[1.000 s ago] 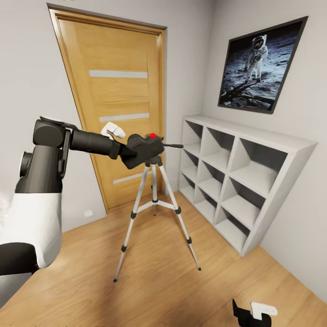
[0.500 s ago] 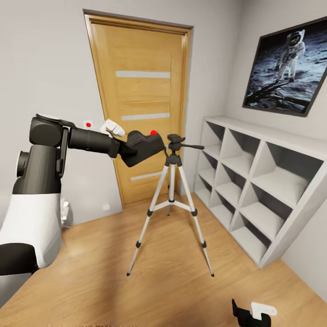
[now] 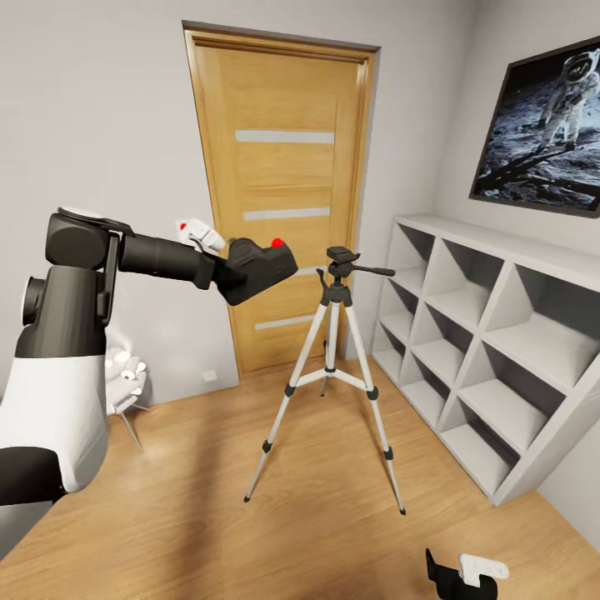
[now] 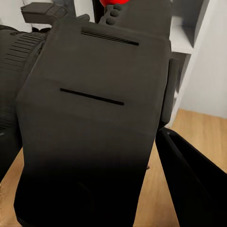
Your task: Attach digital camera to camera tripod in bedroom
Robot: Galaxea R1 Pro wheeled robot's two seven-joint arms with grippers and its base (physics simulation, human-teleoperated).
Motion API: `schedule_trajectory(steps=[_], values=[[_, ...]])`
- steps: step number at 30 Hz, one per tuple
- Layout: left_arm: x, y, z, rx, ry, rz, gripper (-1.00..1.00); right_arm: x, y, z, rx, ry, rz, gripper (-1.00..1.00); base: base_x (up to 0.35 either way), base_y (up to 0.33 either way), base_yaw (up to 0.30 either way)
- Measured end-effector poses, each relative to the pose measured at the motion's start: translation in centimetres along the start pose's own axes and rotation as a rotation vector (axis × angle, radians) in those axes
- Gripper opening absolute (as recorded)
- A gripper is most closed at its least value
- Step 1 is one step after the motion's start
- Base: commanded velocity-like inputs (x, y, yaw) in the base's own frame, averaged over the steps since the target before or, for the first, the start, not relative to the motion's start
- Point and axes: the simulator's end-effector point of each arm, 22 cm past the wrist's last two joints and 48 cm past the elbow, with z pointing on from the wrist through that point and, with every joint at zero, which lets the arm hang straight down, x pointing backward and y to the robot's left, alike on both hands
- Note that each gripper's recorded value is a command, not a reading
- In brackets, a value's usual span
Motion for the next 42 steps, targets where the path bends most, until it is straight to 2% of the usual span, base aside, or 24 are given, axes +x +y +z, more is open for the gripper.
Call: schedule_trajectory(steps=[13,24,27,29,37,38,42], values=[[0.0,0.0,-0.1,-0.001,0.000,0.001,-1.00,0.0,0.0,0.0,0.000,0.000,0.000,1.00,0.024,-0.013,0.005],[0.0,0.0,-0.1,-0.001,0.000,0.001,-1.00,0.1,0.1,-0.1,-0.007,0.001,-0.002,1.00,0.208,-0.166,0.000],[0.0,0.0,-0.1,-0.001,0.000,0.001,-1.00,0.4,0.5,-0.3,-0.027,0.005,-0.005,1.00,0.246,-0.199,0.000],[0.0,0.0,-0.1,-0.001,0.000,0.001,-1.00,0.7,0.9,-0.4,-0.049,0.009,-0.007,1.00,0.246,-0.196,0.000],[0.0,0.0,-0.1,-0.001,-0.001,0.001,-1.00,2.2,4.4,-1.7,-0.232,0.028,-0.022,1.00,0.139,-0.108,0.000],[0.0,0.0,-0.1,-0.002,-0.001,0.001,-1.00,2.3,5.2,-2.0,-0.273,0.030,-0.026,1.00,0.038,-0.030,0.000],[0.0,0.0,-0.1,-0.003,-0.001,0.002,-1.00,2.6,5.9,-2.4,-0.324,0.033,-0.032,1.00,0.023,-0.018,0.000]])
